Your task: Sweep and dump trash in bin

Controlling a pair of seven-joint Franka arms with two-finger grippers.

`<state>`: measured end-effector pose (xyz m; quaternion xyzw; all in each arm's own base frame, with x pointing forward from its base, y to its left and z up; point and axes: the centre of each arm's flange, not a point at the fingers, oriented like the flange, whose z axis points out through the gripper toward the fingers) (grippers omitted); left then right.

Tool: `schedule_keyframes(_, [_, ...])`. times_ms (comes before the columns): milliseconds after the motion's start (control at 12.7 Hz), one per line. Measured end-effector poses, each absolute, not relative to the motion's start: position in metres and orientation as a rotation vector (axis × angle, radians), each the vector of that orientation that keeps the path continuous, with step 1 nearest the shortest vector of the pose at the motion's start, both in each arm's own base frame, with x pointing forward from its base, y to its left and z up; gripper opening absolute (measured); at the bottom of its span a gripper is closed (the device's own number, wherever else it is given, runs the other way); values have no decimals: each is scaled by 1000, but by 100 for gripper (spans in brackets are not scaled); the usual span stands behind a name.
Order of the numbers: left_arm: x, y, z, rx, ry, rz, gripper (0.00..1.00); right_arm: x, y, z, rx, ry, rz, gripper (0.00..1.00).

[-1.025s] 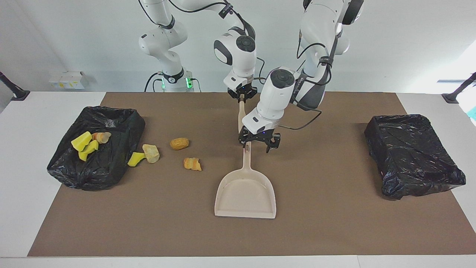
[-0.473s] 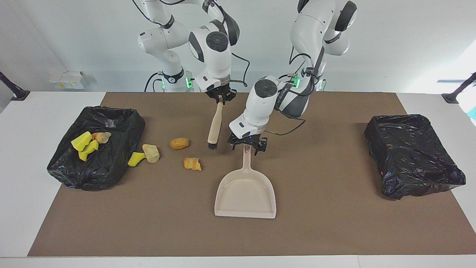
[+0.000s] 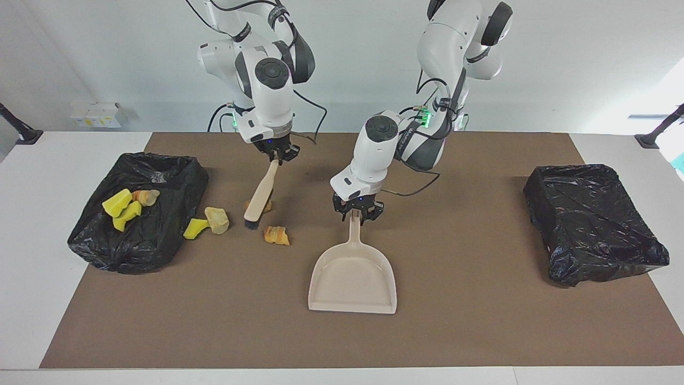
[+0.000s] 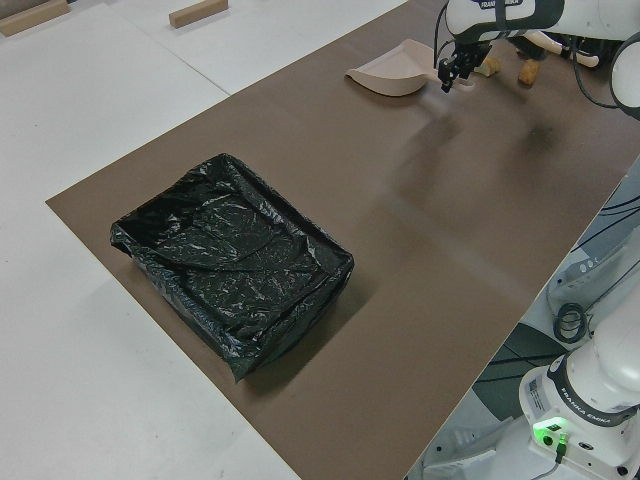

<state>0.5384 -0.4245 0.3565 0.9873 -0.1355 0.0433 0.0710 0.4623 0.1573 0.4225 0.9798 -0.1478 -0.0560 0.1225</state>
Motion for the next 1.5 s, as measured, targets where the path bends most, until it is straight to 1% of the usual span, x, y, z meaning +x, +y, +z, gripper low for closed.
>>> schedule_keyframes(79, [541,-422,358,2980,-428,150,34,468,136,421,2811,-388,-138,26])
schedule_keyframes(394, [551,-411,370,3040,-600,256,34,476,59,402,2709,-187,-201,26])
schedule_keyframes(552, [560,-385,389,3030,-856,225,33,475,37,385,2679,-132,-224,26])
schedule_keyframes(789, [568,-333,430,2967,-1228,127,33,475,19,372,2673,-99,-237,26])
schedule_keyframes(946, [570,-304,443,2864,-1495,77,33,476,22,356,2683,-73,-247,26])
schedule_keyframes(1104, [568,-276,441,2734,-1738,17,33,478,33,342,2705,-44,-251,26])
schedule_keyframes(1262, [559,-256,427,2616,-1901,-53,33,475,72,338,2772,5,-263,26])
schedule_keyframes(1498, [540,-254,412,2547,-1924,-48,33,467,144,347,2890,136,-272,26])
